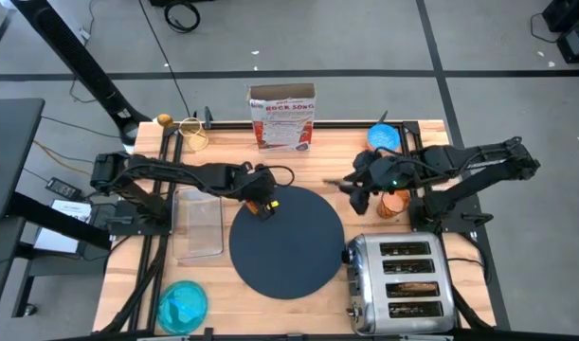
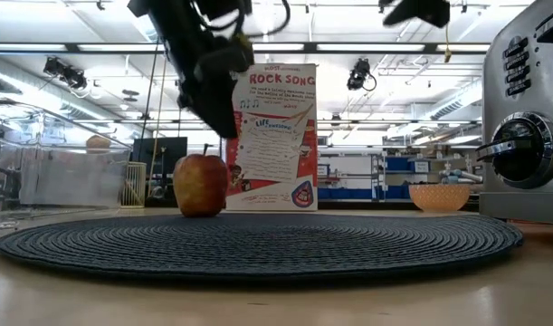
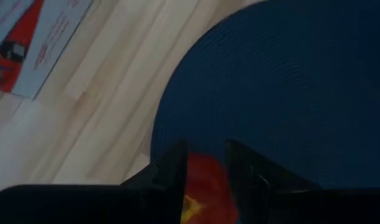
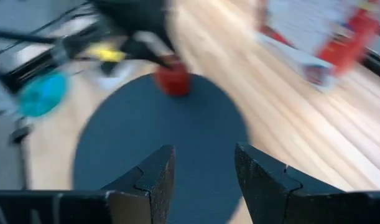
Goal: Arrange a breakfast setting
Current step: Put the blue bowl on top of the dark blue placemat
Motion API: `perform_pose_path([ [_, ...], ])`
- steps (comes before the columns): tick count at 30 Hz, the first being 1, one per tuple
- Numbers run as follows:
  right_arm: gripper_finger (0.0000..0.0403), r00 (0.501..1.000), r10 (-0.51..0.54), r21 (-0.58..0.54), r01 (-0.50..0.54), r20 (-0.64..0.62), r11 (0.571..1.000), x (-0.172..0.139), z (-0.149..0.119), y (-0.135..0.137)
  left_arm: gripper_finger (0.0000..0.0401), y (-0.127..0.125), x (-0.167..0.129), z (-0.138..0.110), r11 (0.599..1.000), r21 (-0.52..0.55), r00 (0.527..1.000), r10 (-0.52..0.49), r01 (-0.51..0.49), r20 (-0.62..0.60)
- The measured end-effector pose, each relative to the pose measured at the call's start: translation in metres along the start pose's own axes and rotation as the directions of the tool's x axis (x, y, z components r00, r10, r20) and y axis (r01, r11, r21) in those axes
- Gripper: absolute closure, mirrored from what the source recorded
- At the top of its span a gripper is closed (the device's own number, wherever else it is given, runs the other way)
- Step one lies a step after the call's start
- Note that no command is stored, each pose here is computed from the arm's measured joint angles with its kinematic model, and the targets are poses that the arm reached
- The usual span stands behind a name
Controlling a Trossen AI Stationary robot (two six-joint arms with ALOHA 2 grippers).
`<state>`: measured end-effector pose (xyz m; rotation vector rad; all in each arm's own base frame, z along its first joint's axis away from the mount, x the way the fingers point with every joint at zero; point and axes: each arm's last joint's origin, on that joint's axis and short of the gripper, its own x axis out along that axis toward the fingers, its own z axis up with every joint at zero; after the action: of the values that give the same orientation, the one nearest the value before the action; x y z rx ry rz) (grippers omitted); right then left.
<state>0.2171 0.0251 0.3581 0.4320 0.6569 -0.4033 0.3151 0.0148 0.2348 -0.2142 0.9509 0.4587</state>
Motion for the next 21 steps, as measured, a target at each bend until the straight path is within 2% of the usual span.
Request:
perform_pose_path([
  [3, 0.0230, 0.990, -0.130, 0.079, 0.134, -0.044, 0.988, 0.011, 0.003, -0.017, 0.0286, 0.002, -0.016, 0.004, 0.998, 0.001, 0.998, -0.058, 0.058, 0.031],
  [5, 0.0230, 0.968, -0.233, 0.126, 0.243, -0.091, 0.962, 0.020, 0.006, -0.033, 0.0286, 0.003, -0.030, 0.009, 0.992, 0.022, 0.990, -0.123, 0.122, 0.065],
  [8, 0.0231, 0.909, -0.371, 0.166, 0.403, -0.192, 0.900, 0.033, 0.010, -0.060, 0.0286, 0.005, -0.053, 0.014, 0.976, 0.048, 0.970, -0.215, 0.211, 0.112],
  [11, 0.0231, 0.833, -0.457, 0.116, 0.510, -0.311, 0.852, 0.043, 0.012, -0.087, 0.0286, 0.008, -0.076, 0.018, 0.953, 0.064, 0.937, -0.304, 0.297, 0.174],
  [14, 0.0230, 0.780, -0.490, 0.051, 0.550, -0.390, 0.834, 0.051, 0.013, -0.111, 0.0286, 0.009, -0.097, 0.018, 0.936, 0.083, 0.903, -0.352, 0.342, 0.246],
  [17, 0.0227, 0.747, -0.512, -0.012, 0.561, -0.425, 0.828, 0.061, 0.008, -0.134, 0.0287, 0.006, -0.115, 0.016, 0.919, 0.111, 0.869, -0.395, 0.379, 0.298],
  [21, 0.0215, 0.755, -0.469, -0.002, 0.527, -0.458, 0.850, 0.077, -0.005, -0.163, 0.0287, -0.004, -0.135, 0.011, 0.888, 0.150, 0.819, -0.460, 0.435, 0.344],
])
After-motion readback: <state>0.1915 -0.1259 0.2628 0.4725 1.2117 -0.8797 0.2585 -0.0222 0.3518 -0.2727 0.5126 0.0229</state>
